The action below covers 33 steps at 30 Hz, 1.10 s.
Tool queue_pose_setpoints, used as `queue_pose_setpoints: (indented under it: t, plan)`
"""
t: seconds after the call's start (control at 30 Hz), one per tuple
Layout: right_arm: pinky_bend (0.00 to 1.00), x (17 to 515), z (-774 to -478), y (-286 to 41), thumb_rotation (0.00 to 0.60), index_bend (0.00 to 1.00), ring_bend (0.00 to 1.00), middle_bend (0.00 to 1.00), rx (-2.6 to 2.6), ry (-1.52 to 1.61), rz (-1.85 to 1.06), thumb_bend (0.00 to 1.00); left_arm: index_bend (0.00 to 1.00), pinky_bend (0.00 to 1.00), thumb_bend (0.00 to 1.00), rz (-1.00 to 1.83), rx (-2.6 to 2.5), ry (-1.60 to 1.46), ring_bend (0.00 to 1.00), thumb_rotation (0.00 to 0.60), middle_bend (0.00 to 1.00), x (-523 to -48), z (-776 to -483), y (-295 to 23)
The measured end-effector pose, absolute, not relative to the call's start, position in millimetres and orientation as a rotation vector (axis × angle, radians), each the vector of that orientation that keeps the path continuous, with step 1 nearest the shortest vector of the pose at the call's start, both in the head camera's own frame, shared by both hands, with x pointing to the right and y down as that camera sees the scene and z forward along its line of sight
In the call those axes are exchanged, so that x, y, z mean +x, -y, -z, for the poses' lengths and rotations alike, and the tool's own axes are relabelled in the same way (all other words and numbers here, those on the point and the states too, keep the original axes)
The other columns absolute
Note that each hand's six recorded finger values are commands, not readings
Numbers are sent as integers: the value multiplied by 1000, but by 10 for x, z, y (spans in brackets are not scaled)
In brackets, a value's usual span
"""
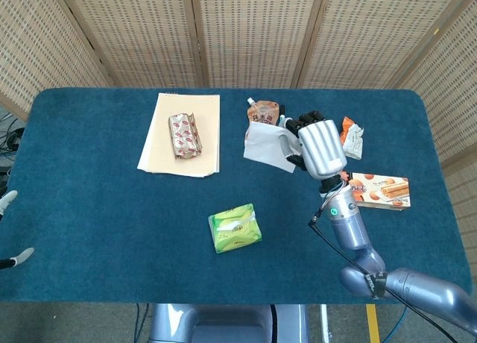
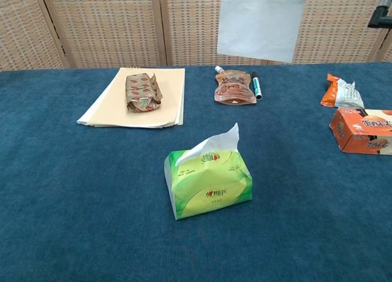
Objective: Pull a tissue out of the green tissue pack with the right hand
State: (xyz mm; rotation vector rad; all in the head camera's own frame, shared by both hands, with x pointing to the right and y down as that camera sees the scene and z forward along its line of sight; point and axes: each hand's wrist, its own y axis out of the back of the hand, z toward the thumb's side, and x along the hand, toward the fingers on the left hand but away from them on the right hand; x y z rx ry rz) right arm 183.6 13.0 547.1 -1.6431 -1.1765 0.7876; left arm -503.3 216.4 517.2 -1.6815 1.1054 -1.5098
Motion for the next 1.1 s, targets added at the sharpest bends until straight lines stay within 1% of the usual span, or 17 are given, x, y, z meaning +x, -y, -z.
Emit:
queue_pose_setpoints:
  t: [0.23,0.3,0.37,0.5,0.6,0.73,0.9,1.1]
  plan:
    - [451,1950,-5900,-174,600,688,584,705,-1593,1090,-876,724,0,0,0,1521,-1679,-1098,0,600,0,-5029,-5196,-2161]
    - [478,1946,-6061,-225,600,688,584,706,-1589,1048,-901,724,0,0,0,1525,-1679,-1098,0,600,0,-5033,-5203,-2159]
    - [527,1928,-6236,-289,600,688,585,706,-1602,1013,-926,724,0,0,0,1531,-1678,-1097,0,600,0,-5033,-5216,-2150]
    - [539,1885,-6468,-364,600,688,585,704,-1691,1037,-955,724,0,0,0,1537,-1680,-1092,0,600,0,-5018,-5235,-2132]
    - [539,1884,-6584,-363,600,688,585,702,-1801,1138,-972,716,0,0,0,1540,-1680,-1093,0,600,0,-5016,-5238,-2127]
    - [539,1964,-6747,-285,600,688,585,702,-1968,1356,-1006,674,0,0,0,1538,-1679,-1103,0,600,0,-5015,-5226,-2118]
    - [538,2172,-6989,-173,600,688,584,702,-2109,1643,-1082,672,0,0,0,1538,-1681,-1104,0,600,0,-5008,-5227,-2106]
    - [539,2321,-7121,-133,600,688,584,702,-2131,1757,-1136,672,0,0,0,1542,-1682,-1100,0,600,0,-4981,-5237,-2093]
